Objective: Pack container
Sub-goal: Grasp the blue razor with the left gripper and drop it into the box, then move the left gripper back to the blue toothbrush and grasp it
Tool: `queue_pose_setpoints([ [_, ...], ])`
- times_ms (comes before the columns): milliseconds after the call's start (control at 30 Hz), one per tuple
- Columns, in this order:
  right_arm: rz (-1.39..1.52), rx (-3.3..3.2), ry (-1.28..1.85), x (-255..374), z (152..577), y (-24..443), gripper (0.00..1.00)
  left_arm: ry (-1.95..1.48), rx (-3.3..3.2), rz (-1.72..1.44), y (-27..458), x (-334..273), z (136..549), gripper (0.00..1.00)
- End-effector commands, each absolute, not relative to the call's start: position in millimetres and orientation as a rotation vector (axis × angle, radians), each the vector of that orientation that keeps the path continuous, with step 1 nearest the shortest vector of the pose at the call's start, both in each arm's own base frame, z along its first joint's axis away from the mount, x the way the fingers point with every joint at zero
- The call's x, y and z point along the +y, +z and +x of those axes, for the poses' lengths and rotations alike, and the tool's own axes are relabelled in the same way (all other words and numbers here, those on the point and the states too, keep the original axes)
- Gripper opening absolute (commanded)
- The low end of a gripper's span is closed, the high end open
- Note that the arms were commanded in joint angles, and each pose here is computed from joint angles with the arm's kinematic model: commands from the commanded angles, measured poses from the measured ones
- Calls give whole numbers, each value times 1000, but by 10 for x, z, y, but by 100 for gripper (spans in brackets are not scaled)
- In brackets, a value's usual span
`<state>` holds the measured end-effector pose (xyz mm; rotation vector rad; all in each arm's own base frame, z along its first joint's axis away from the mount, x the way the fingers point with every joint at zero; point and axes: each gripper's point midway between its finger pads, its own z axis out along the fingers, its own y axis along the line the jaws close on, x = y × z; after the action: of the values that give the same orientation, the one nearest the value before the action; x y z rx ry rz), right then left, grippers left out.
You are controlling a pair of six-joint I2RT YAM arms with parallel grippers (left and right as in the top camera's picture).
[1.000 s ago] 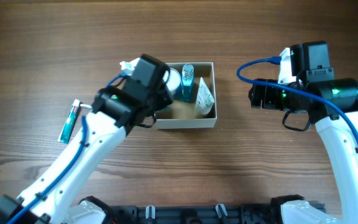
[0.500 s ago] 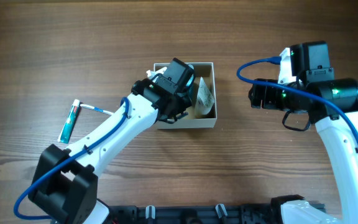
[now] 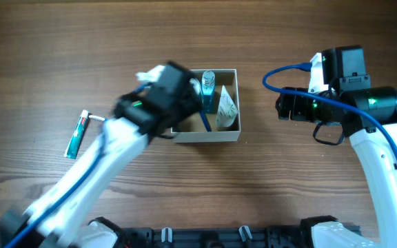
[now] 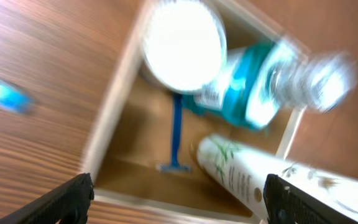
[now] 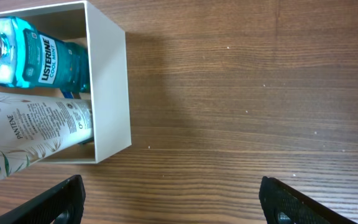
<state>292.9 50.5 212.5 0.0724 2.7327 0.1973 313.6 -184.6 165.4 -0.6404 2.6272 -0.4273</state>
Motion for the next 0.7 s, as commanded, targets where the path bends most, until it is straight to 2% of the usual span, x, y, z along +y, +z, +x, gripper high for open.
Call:
queue_pose_setpoints([
  [0, 58, 2743, 177, 487, 2940, 2091, 91, -201, 2421, -829, 2060, -929, 3162, 90],
  [100, 59, 2743, 177, 487, 2940, 2091, 91, -109, 2436, -930, 1947, -567, 3157, 90],
  [200, 58, 2743, 177, 487, 2939, 2090, 91, -34, 2494, -1047, 1644, -354, 3194, 89],
  [267, 59, 2743, 177, 486, 2938, 2090, 91, 41, 2544, -1114, 1376, -259, 3216, 92],
  [500, 58, 2743, 177, 486, 2938, 2090, 91, 91, 2721, -1382, 494, -136, 3250, 95],
  [667, 54, 2743, 176, 487, 2939, 2090, 91, 99, 2782, -1534, 102, -47, 3193, 95],
])
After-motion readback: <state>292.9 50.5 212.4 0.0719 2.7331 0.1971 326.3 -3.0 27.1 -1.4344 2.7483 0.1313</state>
